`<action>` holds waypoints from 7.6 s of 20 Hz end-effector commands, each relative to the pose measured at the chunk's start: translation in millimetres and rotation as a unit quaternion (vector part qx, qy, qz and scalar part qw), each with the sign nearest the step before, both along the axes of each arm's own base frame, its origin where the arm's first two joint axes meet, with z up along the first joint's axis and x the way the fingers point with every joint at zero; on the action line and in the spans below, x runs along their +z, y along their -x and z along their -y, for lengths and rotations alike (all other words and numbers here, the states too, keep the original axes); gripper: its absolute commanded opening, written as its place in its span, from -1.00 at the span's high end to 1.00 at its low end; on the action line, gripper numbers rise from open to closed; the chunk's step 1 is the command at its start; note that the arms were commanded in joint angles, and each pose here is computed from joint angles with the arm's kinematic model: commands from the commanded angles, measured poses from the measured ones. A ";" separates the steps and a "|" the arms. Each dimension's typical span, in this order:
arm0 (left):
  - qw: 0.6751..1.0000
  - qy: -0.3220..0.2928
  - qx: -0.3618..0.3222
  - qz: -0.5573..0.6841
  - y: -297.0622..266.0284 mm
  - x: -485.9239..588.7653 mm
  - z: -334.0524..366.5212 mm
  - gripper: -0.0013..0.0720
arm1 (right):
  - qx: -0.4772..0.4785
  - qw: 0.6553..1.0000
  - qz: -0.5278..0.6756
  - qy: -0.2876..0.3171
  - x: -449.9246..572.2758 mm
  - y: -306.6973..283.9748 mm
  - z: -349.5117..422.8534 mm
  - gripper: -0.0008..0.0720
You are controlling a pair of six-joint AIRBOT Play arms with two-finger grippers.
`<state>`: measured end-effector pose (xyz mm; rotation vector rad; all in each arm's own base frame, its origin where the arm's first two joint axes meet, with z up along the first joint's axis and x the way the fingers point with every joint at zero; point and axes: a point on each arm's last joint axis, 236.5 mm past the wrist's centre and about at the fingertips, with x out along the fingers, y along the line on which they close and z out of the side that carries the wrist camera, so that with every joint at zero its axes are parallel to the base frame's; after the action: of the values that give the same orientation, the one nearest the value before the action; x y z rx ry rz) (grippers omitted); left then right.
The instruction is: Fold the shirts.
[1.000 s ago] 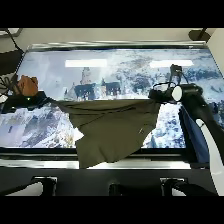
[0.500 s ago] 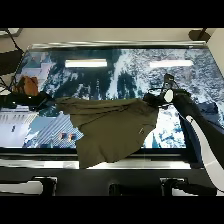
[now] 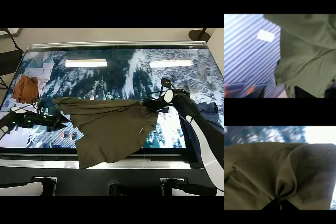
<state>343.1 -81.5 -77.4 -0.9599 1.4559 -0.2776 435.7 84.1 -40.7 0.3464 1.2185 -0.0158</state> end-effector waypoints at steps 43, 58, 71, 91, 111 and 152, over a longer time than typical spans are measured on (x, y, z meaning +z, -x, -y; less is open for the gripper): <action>0.761 -0.344 0.045 0.548 -6.8 494.8 -72.0 0.89 | 0.003 0.890 0.444 0.106 456.8 64.9 58.7 0.86; 0.953 -0.235 -0.003 0.190 -168.5 61.5 -90.0 0.89 | -0.098 0.968 0.229 -0.020 123.4 -175.6 8.4 0.86; 0.988 -0.114 -0.084 -0.064 -6.4 75.6 -127.1 -0.28 | 0.007 0.986 -0.168 0.012 92.6 33.8 109.3 -0.11; 0.994 -0.045 -0.049 -0.088 59.2 -37.4 -74.8 0.86 | 0.021 0.974 -0.225 0.010 42.0 136.5 99.7 -0.11; 0.994 -0.041 -0.089 -0.051 58.8 -9.2 -72.6 0.89 | -0.035 0.977 -0.139 -0.155 -63.6 147.0 22.6 0.86; 0.969 -0.189 -0.013 0.161 -113.4 74.2 -108.2 0.89 | -0.009 0.993 -0.020 -0.116 78.1 -50.9 63.1 0.87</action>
<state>435.5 29.2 80.2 -0.4579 1.0554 -0.1638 443.1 -2.1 104.4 0.3879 1.2231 0.0489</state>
